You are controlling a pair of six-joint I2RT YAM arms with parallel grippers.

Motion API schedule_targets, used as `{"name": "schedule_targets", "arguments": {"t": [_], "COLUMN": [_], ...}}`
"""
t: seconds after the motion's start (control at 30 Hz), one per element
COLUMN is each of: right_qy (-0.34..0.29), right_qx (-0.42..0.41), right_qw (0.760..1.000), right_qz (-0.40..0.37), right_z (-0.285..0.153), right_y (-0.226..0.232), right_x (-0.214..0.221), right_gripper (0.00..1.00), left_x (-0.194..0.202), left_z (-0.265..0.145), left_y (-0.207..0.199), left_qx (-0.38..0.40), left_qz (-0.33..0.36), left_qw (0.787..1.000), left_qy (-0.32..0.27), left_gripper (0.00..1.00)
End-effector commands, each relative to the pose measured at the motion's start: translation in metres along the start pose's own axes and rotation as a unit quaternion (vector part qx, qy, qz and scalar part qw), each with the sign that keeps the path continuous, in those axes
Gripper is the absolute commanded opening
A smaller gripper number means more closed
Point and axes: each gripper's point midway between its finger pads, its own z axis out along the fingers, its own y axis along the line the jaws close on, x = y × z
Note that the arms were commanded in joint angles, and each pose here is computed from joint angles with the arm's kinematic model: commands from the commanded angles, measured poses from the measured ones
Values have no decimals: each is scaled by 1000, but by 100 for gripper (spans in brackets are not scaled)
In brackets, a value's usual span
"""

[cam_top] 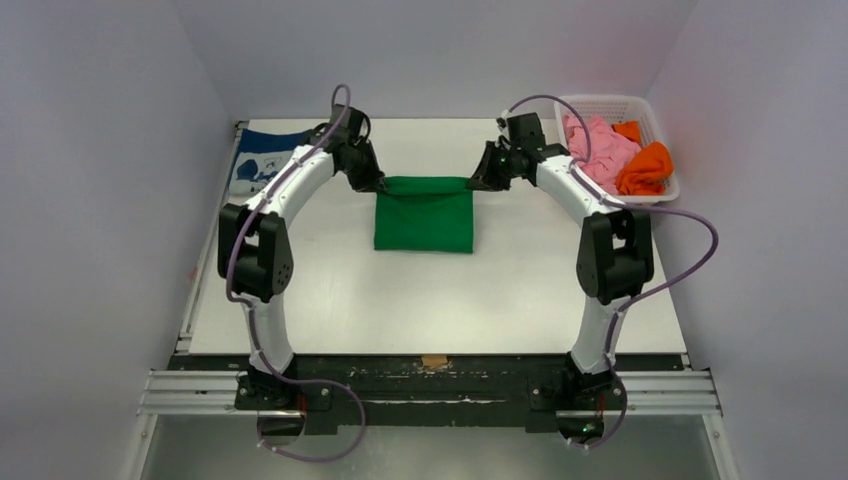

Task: Fold and stack the t-shirts
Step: Fold the long partially folded tshirt into a neat square, then put the neatly folded tshirt into the corner of the board with the left arm

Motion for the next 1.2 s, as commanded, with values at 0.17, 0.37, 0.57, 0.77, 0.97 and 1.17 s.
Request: {"name": "schedule_targets", "arguments": {"t": [0.17,0.37,0.57,0.77,0.97,1.17], "right_qy": [-24,-44,-73,-44,-55,-71], "right_qx": [5,-13,-29,-16,2,7], "right_qw": [1000,999,997,999,998,997], "right_qz": [4,5,-6,-6,-6,-8], "right_z": [35,59,38,21,-5,-28], "right_y": [-18,-16,-2,-20,-28,-27], "right_x": [-46,-86,-94,-42,-20,-15], "right_gripper": [0,64,80,82,88,88], "left_x": [-39,-72,-68,-22,-1,7], "left_z": [30,40,17,41,70,94], "left_y": [4,-5,-16,9,23,19], "left_qx": [12,45,84,78,58,61], "left_qz": [-10,-22,-1,-1,-10,-31], "left_qw": [1000,999,996,995,994,992], "left_qy": [0,13,-5,58,93,105], "left_gripper": [0,60,100,100,99,95]}}
